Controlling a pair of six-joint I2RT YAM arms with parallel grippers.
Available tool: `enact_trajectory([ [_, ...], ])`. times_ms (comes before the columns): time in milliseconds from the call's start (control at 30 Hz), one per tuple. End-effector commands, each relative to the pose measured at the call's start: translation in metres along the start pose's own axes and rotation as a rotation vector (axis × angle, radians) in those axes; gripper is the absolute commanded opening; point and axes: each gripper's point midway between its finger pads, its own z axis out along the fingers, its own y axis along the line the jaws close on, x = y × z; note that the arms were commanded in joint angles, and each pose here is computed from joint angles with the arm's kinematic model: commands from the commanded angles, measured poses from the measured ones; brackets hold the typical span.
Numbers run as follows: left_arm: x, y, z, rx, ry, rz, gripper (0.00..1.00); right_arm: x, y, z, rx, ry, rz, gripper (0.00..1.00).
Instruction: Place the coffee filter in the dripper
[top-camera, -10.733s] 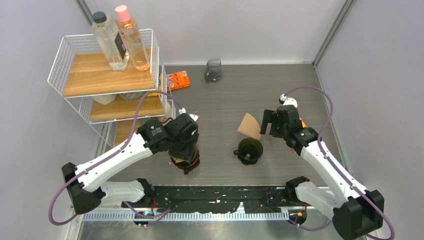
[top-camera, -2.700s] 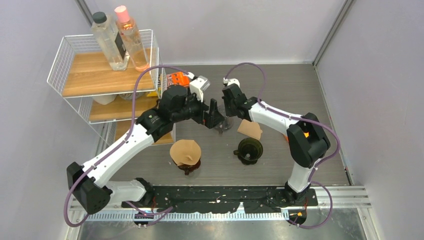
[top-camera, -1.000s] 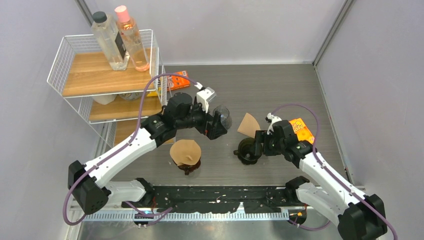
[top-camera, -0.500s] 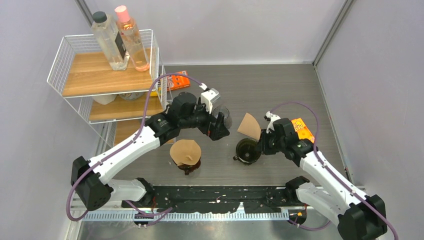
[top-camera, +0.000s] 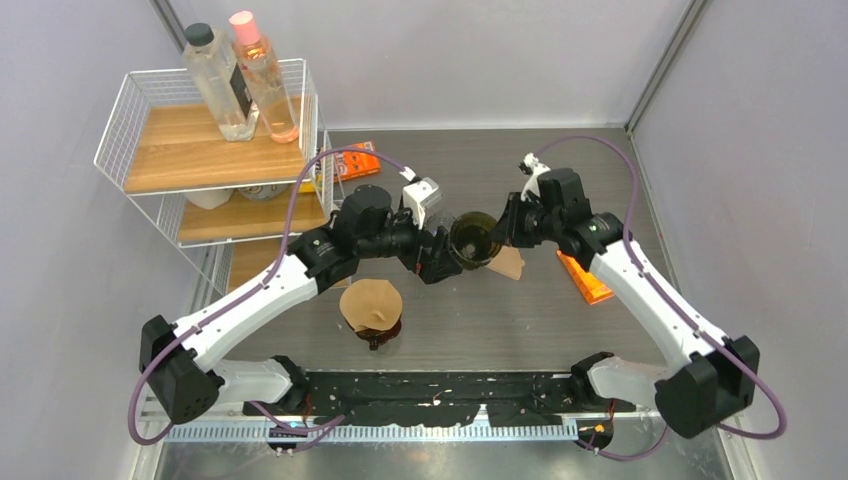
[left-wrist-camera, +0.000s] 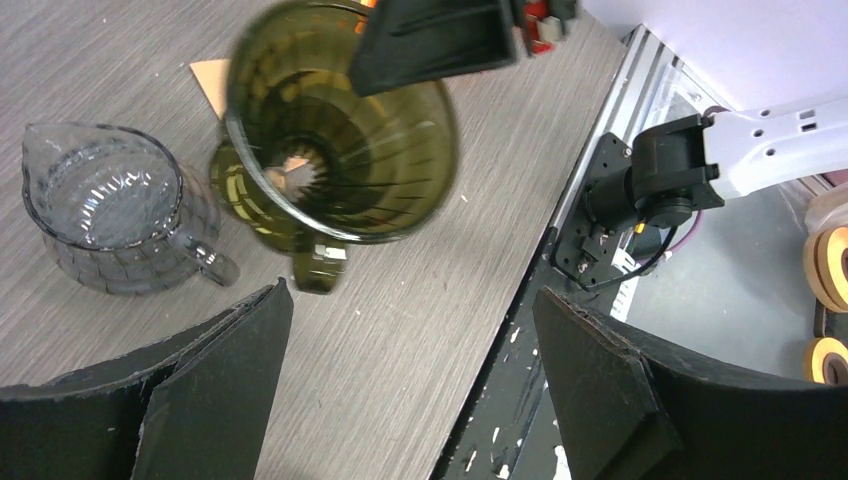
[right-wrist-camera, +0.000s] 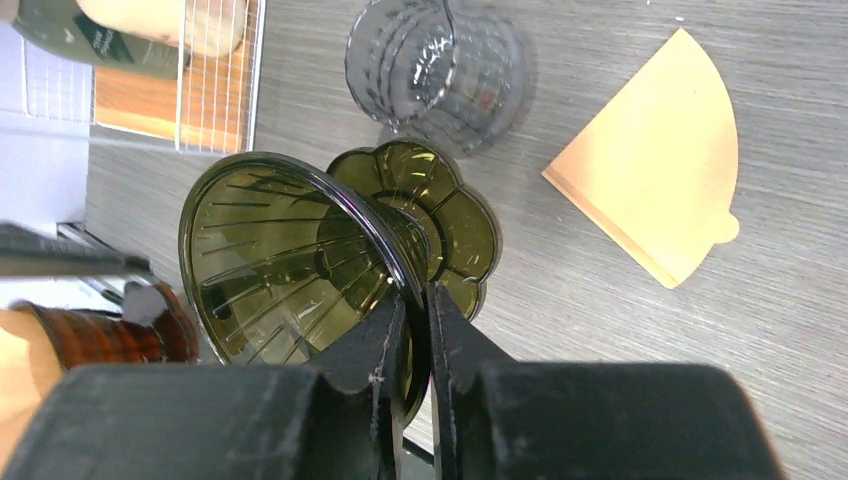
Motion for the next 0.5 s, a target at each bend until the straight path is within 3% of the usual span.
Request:
enact_trajectory([
  [0,-0.022,-0.016,-0.009,0.05,-0.092,0.037,0.99,-0.046,0.03,0.003,-0.067,-0.057,0.042,0.09],
  [133,-0.023,-0.014,-0.012,0.038,-0.101,0.037,0.99,-0.073,0.036,0.021,-0.054,-0.07,0.052,0.08],
  [467,-0.026,-0.006,-0.016,-0.026,-0.116,0.017,0.99,-0.091,0.04,0.07,-0.011,0.053,0.029,0.09],
])
